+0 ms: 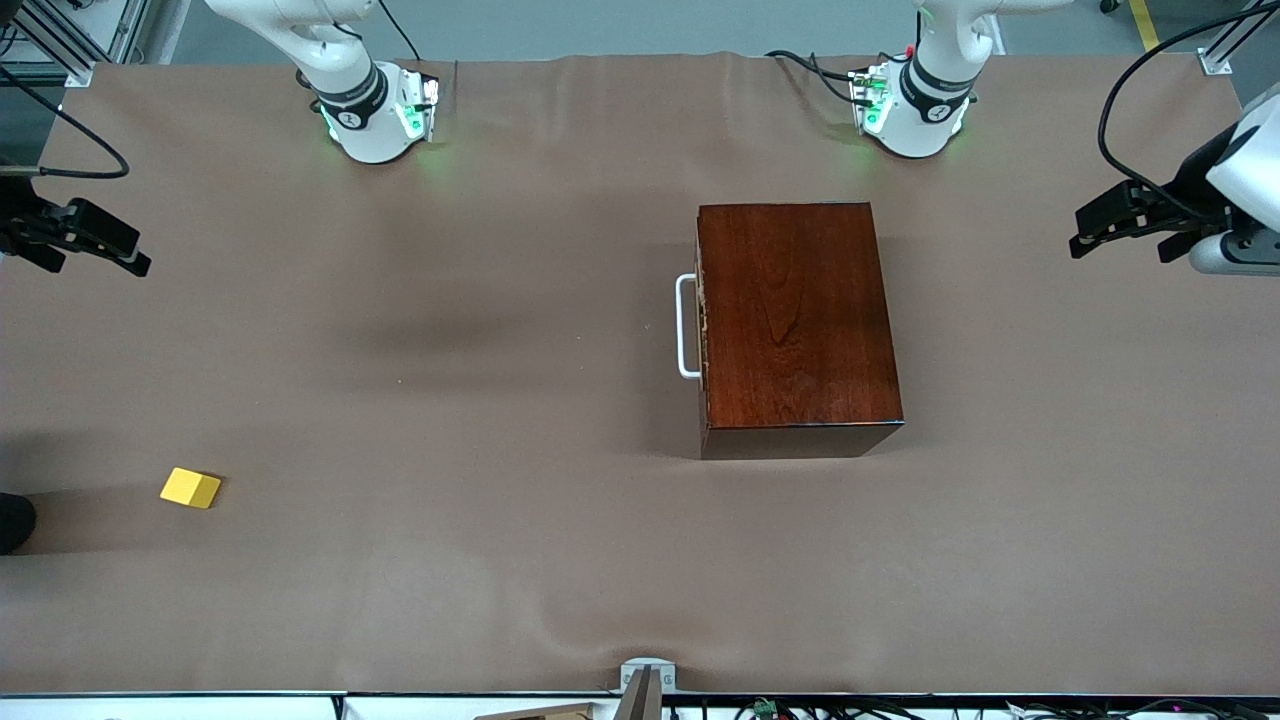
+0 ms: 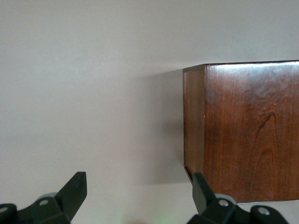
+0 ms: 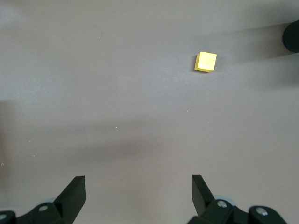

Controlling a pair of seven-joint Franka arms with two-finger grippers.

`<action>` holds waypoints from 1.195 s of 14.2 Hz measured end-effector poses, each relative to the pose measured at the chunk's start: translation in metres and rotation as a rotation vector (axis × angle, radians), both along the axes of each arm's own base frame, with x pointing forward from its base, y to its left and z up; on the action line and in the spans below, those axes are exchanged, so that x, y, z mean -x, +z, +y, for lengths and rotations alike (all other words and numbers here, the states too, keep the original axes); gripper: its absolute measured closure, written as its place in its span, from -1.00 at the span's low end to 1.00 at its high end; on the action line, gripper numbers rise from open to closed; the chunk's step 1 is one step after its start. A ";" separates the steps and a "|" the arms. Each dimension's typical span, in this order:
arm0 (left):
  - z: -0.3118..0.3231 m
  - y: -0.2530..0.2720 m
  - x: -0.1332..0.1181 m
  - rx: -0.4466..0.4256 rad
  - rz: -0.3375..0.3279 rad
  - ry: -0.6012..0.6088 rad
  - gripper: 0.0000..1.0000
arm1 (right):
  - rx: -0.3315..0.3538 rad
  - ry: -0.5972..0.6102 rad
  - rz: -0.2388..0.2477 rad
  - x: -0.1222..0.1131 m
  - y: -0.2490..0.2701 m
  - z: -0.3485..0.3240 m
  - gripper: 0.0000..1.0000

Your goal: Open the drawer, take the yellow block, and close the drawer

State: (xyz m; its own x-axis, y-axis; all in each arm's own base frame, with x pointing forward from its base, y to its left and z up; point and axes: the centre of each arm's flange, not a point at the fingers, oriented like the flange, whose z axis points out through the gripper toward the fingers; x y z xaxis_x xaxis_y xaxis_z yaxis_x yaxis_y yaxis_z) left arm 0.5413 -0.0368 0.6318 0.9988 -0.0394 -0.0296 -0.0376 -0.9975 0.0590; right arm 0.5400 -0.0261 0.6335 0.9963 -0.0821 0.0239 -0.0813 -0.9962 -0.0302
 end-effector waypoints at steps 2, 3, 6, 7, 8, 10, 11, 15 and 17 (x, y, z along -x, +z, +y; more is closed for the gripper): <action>-0.004 0.000 0.002 -0.001 0.013 -0.008 -1.00 | 0.000 0.000 0.000 0.000 0.000 0.000 -1.00; -0.006 0.001 0.002 -0.001 0.014 -0.013 -1.00 | 0.000 0.000 0.000 0.000 0.000 0.000 -1.00; -0.006 0.002 0.003 -0.001 0.012 -0.013 -1.00 | 0.000 0.000 0.000 0.000 0.000 0.000 -1.00; -0.006 0.003 0.003 -0.001 0.012 -0.012 -1.00 | 0.000 0.000 0.000 0.000 0.000 0.000 -1.00; -0.005 0.003 0.003 -0.001 0.012 -0.011 -1.00 | 0.000 0.000 0.000 0.000 0.000 0.000 -1.00; -0.005 0.004 0.003 -0.001 0.012 -0.011 -1.00 | 0.000 0.001 0.000 0.000 0.000 0.000 -1.00; -0.005 0.004 0.003 -0.001 0.012 -0.011 -1.00 | 0.000 0.001 0.000 0.000 0.000 0.000 -1.00; -0.005 0.004 0.003 -0.002 0.013 -0.011 -1.00 | 0.000 0.001 0.000 0.000 0.000 0.000 -1.00; -0.001 0.003 0.003 -0.036 0.012 -0.009 -1.00 | 0.000 0.001 0.000 0.000 0.000 0.000 -1.00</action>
State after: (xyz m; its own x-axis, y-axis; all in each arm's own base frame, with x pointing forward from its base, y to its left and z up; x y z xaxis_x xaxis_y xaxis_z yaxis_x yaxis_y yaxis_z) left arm 0.5386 -0.0378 0.6352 0.9979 -0.0474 -0.0435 -0.0464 -0.9986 0.0240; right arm 0.5400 -0.0257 0.6335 0.9964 -0.0815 0.0239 -0.0808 -0.9963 -0.0302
